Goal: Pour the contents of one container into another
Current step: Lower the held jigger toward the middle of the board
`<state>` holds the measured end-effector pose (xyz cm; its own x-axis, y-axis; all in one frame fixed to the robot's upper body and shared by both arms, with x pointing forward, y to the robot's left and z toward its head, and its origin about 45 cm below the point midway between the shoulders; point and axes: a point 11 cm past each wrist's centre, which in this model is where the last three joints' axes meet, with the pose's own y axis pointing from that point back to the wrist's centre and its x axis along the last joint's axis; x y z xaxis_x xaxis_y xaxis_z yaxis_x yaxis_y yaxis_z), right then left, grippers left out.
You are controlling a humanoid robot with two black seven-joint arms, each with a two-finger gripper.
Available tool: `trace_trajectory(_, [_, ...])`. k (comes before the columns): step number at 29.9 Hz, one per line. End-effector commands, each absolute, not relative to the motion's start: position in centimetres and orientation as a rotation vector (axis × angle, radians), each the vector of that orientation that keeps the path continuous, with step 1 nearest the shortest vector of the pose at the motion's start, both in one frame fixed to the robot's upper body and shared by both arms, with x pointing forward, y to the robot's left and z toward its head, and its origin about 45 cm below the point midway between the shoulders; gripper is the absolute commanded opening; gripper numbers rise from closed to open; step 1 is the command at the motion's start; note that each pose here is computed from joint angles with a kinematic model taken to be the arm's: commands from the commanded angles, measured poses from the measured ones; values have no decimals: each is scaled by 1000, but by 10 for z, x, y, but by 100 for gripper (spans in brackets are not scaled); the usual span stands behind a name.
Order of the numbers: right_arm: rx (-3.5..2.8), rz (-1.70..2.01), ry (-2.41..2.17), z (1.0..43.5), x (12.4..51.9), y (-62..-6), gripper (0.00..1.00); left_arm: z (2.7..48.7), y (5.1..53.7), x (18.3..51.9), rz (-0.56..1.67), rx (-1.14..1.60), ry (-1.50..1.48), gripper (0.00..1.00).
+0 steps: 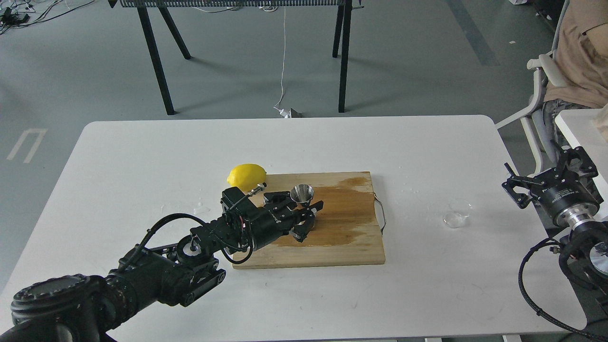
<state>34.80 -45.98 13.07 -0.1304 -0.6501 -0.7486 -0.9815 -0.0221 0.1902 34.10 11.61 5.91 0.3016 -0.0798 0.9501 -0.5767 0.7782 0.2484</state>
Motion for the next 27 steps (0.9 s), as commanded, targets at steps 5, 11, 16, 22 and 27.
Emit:
trace_trajectory(5, [-1698, 991, 1818, 130, 347, -460, 100, 59, 116, 340, 362, 630, -1236, 55])
trace_trajectory(11, [-1697, 994, 1820, 129, 346, -460, 100, 58, 115, 339, 361, 626, -1233, 75])
trace_trajectory(16, [-1695, 998, 1822, 127, 345, -460, 100, 56, 115, 337, 360, 628, -1227, 79])
trace_trajectory(22, [-1695, 999, 1823, 127, 344, -461, 100, 56, 115, 336, 363, 627, -1223, 81])
trace_trajectory(27, [-1694, 998, 1823, 127, 344, -461, 100, 49, 117, 329, 361, 632, -1205, 81])
